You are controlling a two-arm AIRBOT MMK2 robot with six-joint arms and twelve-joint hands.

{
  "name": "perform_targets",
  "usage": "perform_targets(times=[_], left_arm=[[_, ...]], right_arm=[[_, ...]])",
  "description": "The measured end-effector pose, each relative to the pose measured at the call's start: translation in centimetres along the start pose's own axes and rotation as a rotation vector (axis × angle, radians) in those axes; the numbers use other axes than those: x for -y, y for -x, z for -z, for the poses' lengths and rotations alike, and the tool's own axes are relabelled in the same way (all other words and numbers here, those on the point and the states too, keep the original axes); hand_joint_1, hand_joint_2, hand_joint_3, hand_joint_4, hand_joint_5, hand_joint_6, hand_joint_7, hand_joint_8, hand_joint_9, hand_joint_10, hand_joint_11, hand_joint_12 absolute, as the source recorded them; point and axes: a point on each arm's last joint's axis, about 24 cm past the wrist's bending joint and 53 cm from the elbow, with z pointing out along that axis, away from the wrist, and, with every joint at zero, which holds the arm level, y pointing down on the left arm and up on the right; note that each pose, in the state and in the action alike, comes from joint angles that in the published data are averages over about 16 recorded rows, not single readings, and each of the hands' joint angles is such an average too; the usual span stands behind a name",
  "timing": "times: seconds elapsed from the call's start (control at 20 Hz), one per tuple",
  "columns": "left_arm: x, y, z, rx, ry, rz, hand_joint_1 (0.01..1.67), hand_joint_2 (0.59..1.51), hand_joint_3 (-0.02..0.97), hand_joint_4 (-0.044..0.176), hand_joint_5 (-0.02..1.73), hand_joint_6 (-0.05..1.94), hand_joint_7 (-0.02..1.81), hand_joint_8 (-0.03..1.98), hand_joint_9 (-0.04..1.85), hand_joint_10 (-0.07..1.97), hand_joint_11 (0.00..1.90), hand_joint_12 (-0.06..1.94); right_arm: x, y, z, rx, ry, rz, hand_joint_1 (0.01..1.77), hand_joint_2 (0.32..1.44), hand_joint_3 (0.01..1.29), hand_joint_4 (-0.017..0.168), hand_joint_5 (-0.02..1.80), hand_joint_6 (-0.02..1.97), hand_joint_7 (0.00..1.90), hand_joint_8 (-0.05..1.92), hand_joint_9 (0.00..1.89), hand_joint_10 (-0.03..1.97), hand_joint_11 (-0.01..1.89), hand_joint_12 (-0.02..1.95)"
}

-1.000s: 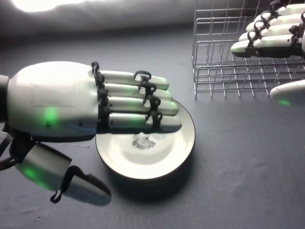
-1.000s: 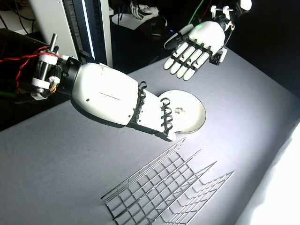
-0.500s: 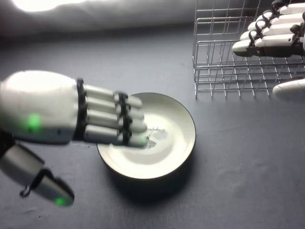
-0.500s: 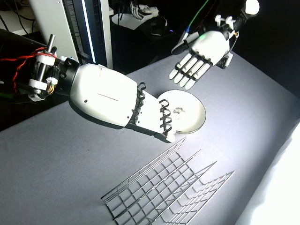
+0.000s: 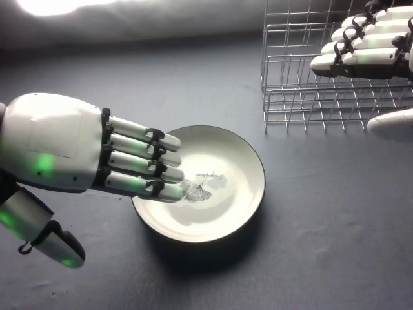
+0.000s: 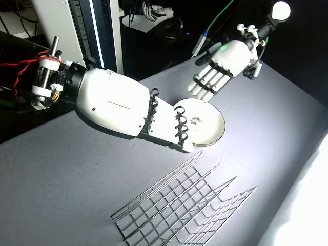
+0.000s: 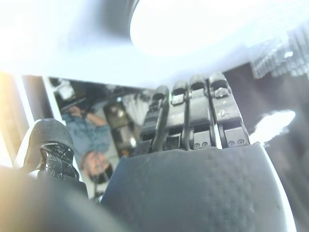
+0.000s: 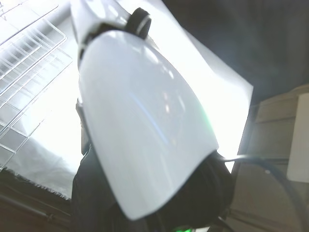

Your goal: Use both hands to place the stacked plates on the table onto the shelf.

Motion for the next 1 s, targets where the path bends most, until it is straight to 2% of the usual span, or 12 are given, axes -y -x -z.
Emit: perform_targets(times=[0.5,1.0], left_arm=[[-1.9,-3.0,-0.9,-0.081,0.018,-0.051,0.02,1.135,0.008,0.002,0.02,-0.02,0.02,-0.02,0.02,0.01,0.01,-0.02],[-4.2,-4.5,-1.4,-0.112,0.064,-0.03,0.02,1.137,0.008,0.002,0.01,-0.01,0.01,-0.02,0.02,0.01,0.01,-0.02]], right_arm=[[0.7,-1.4,0.3,-0.04,-0.019,0.012,0.09,1.36,0.01,0.004,0.04,0.02,0.05,0.02,0.03,0.02,0.02,0.02],[0.6,-1.7,0.4,-0.046,-0.01,0.019,0.03,1.37,0.01,0.004,0.03,0.02,0.03,0.02,0.02,0.02,0.02,0.02]])
